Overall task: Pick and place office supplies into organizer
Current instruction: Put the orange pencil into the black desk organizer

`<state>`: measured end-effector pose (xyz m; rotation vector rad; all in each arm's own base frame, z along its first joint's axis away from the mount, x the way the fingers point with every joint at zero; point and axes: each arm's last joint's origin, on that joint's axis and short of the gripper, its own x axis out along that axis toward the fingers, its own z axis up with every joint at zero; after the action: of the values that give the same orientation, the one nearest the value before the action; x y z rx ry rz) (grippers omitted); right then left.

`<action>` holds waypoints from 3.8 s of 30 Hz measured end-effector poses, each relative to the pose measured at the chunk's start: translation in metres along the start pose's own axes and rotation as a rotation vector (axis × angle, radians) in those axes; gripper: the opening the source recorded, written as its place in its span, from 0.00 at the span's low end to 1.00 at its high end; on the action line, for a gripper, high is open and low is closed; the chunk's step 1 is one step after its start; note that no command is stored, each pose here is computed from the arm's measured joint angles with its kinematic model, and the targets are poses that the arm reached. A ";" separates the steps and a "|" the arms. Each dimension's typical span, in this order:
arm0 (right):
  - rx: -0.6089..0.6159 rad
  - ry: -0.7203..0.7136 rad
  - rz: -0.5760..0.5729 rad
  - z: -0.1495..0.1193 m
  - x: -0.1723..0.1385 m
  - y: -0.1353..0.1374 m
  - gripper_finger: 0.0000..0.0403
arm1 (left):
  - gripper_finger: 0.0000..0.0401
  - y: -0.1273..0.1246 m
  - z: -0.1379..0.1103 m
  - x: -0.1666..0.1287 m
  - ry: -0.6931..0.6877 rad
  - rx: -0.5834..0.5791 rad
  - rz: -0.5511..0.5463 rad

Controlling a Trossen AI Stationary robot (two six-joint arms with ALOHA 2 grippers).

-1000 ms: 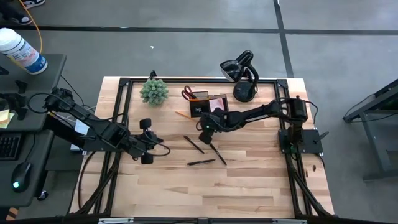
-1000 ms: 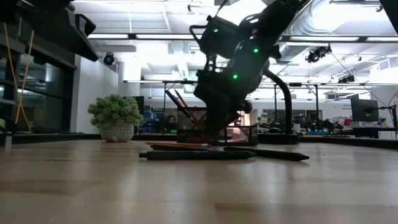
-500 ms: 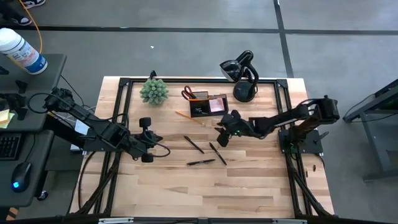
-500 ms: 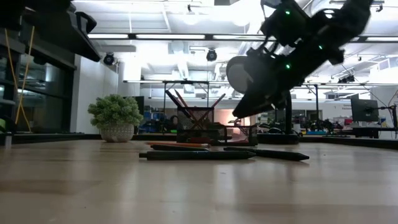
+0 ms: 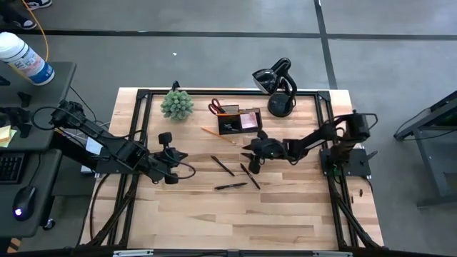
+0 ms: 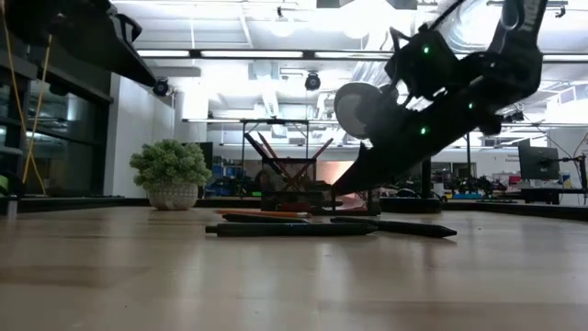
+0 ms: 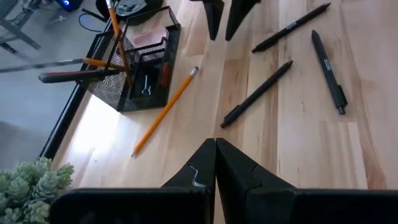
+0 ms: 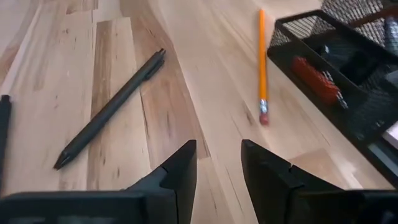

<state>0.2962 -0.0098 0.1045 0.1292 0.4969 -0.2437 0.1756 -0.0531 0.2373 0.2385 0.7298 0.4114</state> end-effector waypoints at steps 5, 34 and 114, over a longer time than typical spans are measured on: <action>-0.033 -0.050 -0.011 -0.003 0.009 -0.005 0.30 | 0.00 0.000 0.000 0.000 -0.001 -0.044 0.005; -0.054 0.084 -0.036 0.028 0.032 -0.029 0.30 | 0.00 0.005 -0.006 0.000 0.032 0.019 0.108; 0.010 0.263 -0.047 0.025 0.059 -0.027 0.15 | 0.00 0.005 -0.006 0.000 0.028 -0.009 0.109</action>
<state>0.3507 -0.0525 0.0953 0.1603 0.7611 -0.2772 0.1697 -0.0484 0.2347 0.2656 0.7445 0.5226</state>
